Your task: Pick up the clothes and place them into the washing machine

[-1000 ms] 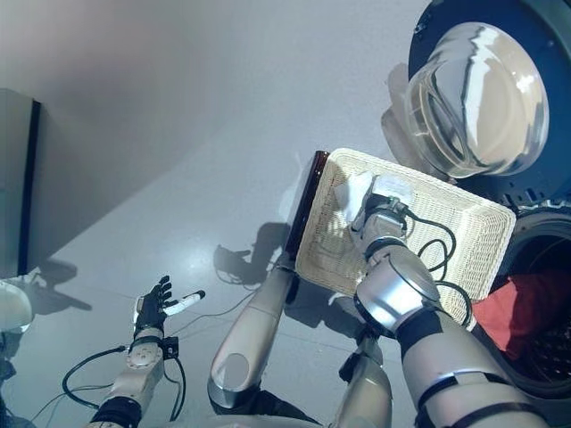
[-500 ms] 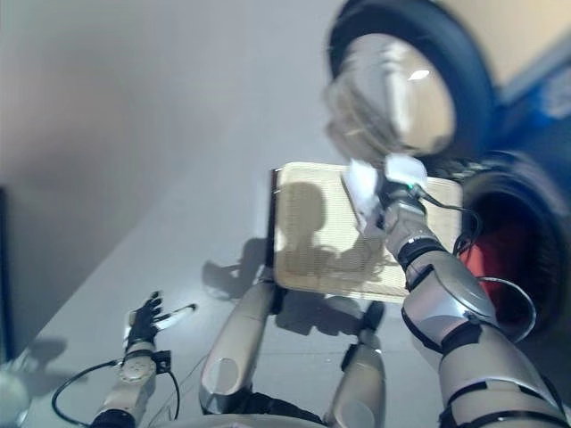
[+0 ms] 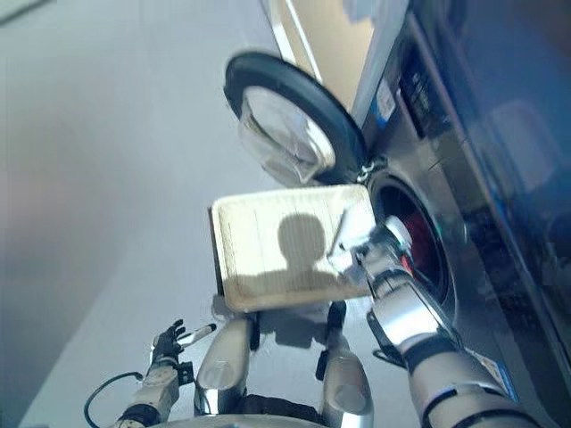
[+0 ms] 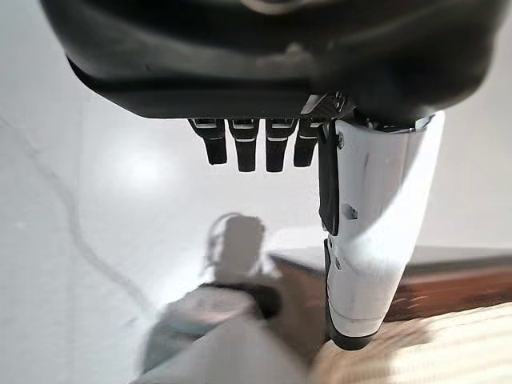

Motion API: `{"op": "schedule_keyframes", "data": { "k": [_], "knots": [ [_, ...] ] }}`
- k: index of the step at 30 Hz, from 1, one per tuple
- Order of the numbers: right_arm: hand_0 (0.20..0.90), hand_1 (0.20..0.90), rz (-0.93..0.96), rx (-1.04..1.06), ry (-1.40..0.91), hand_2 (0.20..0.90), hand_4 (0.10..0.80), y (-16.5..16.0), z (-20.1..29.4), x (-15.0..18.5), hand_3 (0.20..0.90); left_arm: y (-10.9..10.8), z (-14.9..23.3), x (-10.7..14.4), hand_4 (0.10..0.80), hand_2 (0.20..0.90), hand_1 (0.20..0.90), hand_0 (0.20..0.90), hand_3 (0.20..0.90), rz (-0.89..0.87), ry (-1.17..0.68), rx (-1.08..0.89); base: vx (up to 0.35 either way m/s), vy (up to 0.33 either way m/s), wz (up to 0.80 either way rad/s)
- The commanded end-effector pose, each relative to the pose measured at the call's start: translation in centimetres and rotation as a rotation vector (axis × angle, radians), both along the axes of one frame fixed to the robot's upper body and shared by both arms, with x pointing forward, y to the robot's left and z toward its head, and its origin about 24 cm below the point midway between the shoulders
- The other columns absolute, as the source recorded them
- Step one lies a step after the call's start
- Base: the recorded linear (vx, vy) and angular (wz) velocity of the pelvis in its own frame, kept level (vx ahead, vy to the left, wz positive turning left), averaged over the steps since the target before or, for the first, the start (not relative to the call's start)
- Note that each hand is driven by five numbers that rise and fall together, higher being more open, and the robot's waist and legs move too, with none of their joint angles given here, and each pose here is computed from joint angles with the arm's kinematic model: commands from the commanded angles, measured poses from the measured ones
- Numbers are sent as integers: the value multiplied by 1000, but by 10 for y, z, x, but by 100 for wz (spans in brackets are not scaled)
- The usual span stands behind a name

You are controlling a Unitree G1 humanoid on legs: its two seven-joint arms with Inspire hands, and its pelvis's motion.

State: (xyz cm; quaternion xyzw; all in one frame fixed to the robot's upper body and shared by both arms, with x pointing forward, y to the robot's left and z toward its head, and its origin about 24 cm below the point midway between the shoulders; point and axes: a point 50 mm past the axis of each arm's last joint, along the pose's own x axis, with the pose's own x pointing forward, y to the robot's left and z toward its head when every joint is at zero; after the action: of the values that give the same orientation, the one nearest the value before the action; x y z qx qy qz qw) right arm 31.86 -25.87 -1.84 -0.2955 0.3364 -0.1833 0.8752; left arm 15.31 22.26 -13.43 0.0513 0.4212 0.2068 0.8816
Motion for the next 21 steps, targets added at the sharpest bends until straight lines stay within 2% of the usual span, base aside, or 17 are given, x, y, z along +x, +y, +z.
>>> {"op": "schedule_keyframes", "data": {
  "k": [1,2,3,4,5,7,8,12,16,21],
  "knots": [
    [200,200,-201,223,-135,200,300,-10,-1,-4,200,4,-10,-31,800,900,900,900,900,-112,107,60,110,-37,18],
    [200,200,-204,224,-132,200,300,-10,-2,-6,200,5,-10,-32,800,900,900,900,900,-115,111,62,147,-111,23],
    [200,200,-304,276,-98,200,300,-30,-30,-42,200,8,-14,-43,800,900,900,900,900,-129,158,73,127,-109,19],
    [200,200,-342,325,-116,200,300,-29,-36,-48,200,9,-15,-47,800,900,900,900,900,-139,183,80,144,-188,28],
    [200,200,-410,384,-104,200,300,-30,-52,-67,200,11,-18,-54,800,900,900,900,900,-141,220,80,144,-113,15],
    [200,200,-434,425,-110,200,300,-24,-59,-74,200,11,-20,-59,800,900,900,900,900,-143,243,76,103,-150,12],
    [200,200,-485,457,-97,200,300,-24,-71,-92,200,8,-24,-70,800,900,900,900,900,-132,280,62,35,-166,19],
    [200,200,-532,536,-155,200,300,-18,-75,-95,200,5,-25,-73,800,900,900,900,900,-123,279,54,16,-145,37],
    [200,200,-570,644,-225,200,300,-7,-73,-86,200,5,-28,-86,800,900,900,900,900,-122,324,45,111,54,-60],
    [200,200,-598,717,-255,200,300,2,-71,-77,200,2,-27,-79,800,900,900,900,900,-195,312,44,182,131,-35]
  ]
}}
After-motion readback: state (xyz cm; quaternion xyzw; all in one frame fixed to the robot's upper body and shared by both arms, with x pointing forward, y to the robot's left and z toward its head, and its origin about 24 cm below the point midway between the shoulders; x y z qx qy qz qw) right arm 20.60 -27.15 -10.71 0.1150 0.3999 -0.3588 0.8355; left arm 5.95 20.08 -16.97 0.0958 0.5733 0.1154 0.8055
